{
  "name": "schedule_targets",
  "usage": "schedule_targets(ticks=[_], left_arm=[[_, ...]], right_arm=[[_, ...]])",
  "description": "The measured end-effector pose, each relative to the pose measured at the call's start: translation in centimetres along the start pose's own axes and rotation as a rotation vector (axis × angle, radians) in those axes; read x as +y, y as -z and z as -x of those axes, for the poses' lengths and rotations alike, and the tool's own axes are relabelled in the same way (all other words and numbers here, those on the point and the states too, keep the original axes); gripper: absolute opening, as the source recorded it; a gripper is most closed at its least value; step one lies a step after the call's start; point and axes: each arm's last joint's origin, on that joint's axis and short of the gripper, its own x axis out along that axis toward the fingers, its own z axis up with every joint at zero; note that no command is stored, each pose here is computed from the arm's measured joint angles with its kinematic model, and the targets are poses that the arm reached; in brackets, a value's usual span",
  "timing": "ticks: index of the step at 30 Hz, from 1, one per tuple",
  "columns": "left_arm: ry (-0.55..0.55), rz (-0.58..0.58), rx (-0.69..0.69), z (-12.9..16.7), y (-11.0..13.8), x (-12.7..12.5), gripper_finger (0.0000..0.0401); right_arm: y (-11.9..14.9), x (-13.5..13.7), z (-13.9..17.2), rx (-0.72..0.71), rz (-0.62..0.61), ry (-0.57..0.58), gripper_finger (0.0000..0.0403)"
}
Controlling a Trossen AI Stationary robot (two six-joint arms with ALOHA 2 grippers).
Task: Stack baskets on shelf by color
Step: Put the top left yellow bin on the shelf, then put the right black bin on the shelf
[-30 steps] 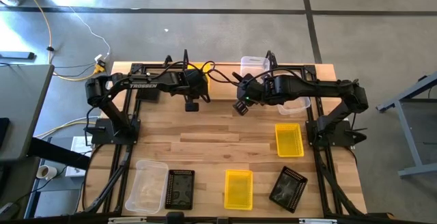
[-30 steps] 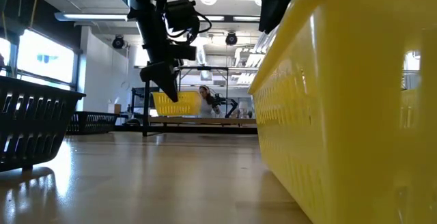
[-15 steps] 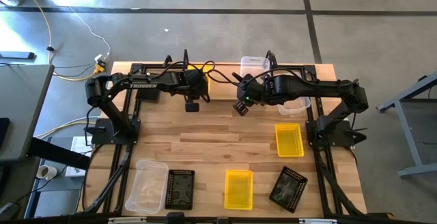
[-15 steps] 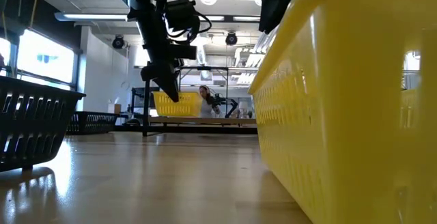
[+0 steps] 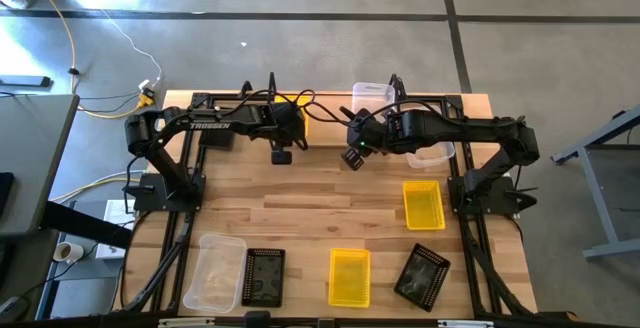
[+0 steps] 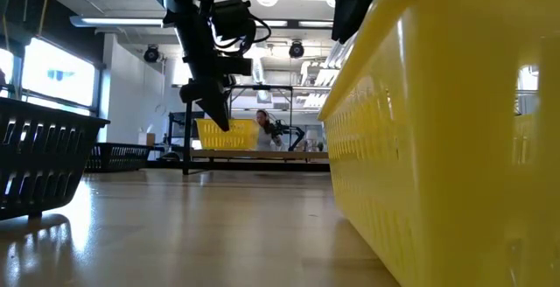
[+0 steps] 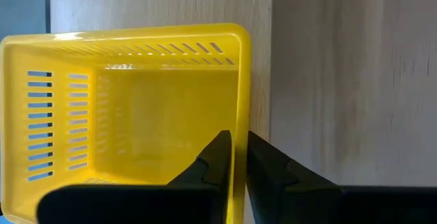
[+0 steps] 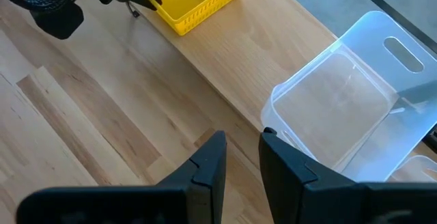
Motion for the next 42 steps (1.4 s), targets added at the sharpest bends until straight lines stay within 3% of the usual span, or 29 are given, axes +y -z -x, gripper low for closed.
schedule_targets(ticks=[12, 18, 31, 42], left_arm=[[0.004, 0.053, 0.008, 0.0, 0.1, -0.1, 0.0144], [0.001, 0.057, 0.009, 0.0, 0.1, -0.1, 0.0177], [-0.066, 0.062, -0.041, 3.3, 0.3, 0.2, 0.0186], [-0.055, 0.101, -0.269, 9.7, 0.0, -1.8, 0.0186]], right_arm=[[0.0, 0.0, 0.0, 0.0, 0.0, 0.0, 0.0075], [0.0, 0.0, 0.0, 0.0, 0.0, 0.0, 0.0075], [0.2, 0.1, 0.0, 0.025, -0.038, -0.023, 0.0075], [2.0, 2.3, 1.3, 0.113, -0.081, -0.135, 0.0075]])
